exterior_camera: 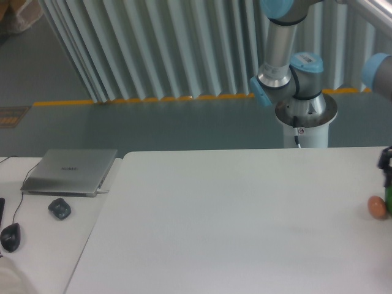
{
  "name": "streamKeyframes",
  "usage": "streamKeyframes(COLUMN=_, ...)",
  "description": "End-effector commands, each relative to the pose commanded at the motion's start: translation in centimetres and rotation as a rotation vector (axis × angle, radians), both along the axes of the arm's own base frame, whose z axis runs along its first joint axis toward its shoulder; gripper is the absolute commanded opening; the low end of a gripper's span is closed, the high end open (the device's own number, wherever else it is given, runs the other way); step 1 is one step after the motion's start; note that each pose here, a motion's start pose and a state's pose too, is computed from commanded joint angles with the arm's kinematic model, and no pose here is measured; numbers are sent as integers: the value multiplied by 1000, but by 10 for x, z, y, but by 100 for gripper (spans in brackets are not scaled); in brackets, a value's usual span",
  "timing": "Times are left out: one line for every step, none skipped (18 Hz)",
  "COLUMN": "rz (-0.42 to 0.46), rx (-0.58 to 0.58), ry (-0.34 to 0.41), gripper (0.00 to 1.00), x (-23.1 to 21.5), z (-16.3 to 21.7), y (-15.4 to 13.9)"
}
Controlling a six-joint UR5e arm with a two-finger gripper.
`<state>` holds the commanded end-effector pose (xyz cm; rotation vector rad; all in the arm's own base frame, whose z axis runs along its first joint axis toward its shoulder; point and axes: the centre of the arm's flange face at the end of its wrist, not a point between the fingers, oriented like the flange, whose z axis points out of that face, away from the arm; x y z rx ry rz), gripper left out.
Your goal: Place the triangular bread in the basket
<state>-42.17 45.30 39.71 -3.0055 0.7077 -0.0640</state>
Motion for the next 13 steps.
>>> streamKeyframes(rz=-18, rx=-3, ry=-4, gripper=100, x=12, z=1, y=5)
streamKeyframes(rz=-52, rx=-11, ry=-3, gripper=100, x=29, z=0, y=15)
streamKeyframes(rz=-59, rx=-11, ry=2, gripper=100, x=35, z=5, y=15)
streamKeyframes(rz=-65, rx=-15, ry=0, gripper=100, x=40, z=4, y=16)
streamKeyframes(rz=-68, rx=-25, ry=-12, gripper=100, x=45, z=6, y=13)
streamKeyframes(rz=-76, rx=-32, ry=-21, gripper=100, x=51, z=8, y=12)
streamKeyframes(rz=-79, rx=-35, ry=-29, gripper=100, x=55, z=8, y=9)
streamKeyframes(rz=-80, rx=-39, ry=-39, gripper=100, x=60, z=2, y=5)
streamKeyframes(rz=-82, rx=-41, ry=-42, gripper=100, x=62, z=0, y=4)
streamKeyframes(rz=-82, rx=-41, ry=-42, gripper=100, x=62, z=-1, y=4)
streamKeyframes(rz=-83, rx=-38, ry=-38, gripper=100, x=63, z=2, y=4)
streamKeyframes(rz=-83, rx=-37, ry=-37, gripper=100, x=63, z=2, y=4)
streamKeyframes(rz=-83, rx=-36, ry=-35, gripper=100, x=63, z=3, y=4)
